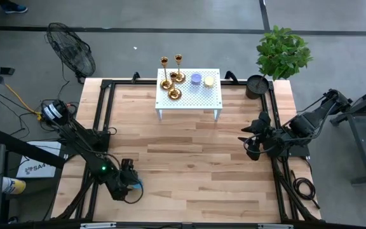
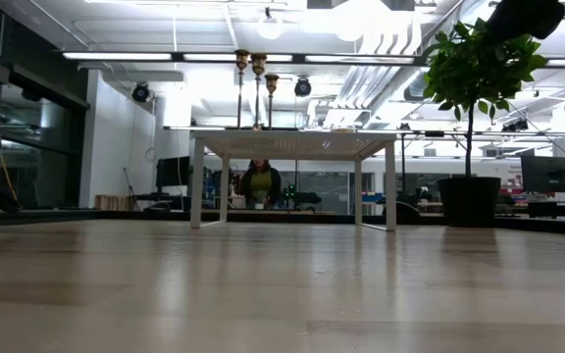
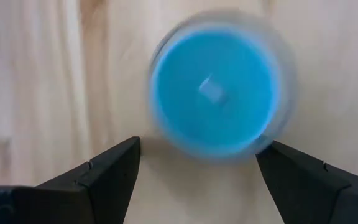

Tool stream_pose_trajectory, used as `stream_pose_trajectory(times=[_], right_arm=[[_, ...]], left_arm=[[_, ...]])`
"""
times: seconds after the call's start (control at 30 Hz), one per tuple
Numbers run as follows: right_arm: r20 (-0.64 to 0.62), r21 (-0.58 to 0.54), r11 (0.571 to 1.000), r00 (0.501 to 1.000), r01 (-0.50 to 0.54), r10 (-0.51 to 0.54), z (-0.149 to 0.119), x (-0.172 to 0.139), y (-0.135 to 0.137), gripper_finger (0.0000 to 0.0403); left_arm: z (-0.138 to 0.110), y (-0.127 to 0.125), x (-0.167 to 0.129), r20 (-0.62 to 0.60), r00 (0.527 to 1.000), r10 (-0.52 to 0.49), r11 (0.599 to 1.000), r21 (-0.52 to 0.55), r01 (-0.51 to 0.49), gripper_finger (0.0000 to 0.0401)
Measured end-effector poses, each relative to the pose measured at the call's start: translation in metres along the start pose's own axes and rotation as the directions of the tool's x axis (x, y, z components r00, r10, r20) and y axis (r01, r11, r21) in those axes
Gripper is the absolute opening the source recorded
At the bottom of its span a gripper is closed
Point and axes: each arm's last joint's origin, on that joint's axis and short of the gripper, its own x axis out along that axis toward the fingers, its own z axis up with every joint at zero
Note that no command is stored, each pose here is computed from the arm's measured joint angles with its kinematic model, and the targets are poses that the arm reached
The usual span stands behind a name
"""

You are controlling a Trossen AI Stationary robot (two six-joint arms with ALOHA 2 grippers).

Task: Pick & Place candle stick holders
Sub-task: Put the blue scented candle on the shelf

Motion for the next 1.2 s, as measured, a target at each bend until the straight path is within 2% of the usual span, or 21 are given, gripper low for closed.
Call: stream_pose_trajectory(times=[0.43,0.73,0.83,1.07,1.2], right_arm=[[-0.003,0.003,1.0,1.0,-0.01,0.01,0.0,0.0,0.001,0.0177],[-0.003,-0.002,1.0,1.0,-0.009,0.009,0.0,0.0,0.001,0.0177],[-0.003,-0.006,1.0,1.0,-0.009,0.009,0.0,0.0,0.001,0.0177],[-0.003,-0.02,1.0,1.0,-0.009,0.009,0.0,0.0,0.001,0.0177],[-0.004,-0.024,1.0,1.0,-0.009,0.009,0.0,0.0,0.001,0.0177]], left_arm=[[0.007,-0.004,0.012,0.149,0.985,0.087,0.992,-0.104,-0.072,0.0311],[0.006,-0.003,0.014,0.158,0.981,0.113,0.987,-0.134,-0.092,0.031],[0.007,-0.004,0.016,0.168,0.979,0.112,0.985,-0.147,-0.088,0.0296],[0.009,-0.006,0.017,0.198,0.973,0.115,0.981,-0.176,-0.08,0.0229],[0.01,-0.006,0.016,0.219,0.968,0.125,0.976,-0.205,-0.079,0.0227]])
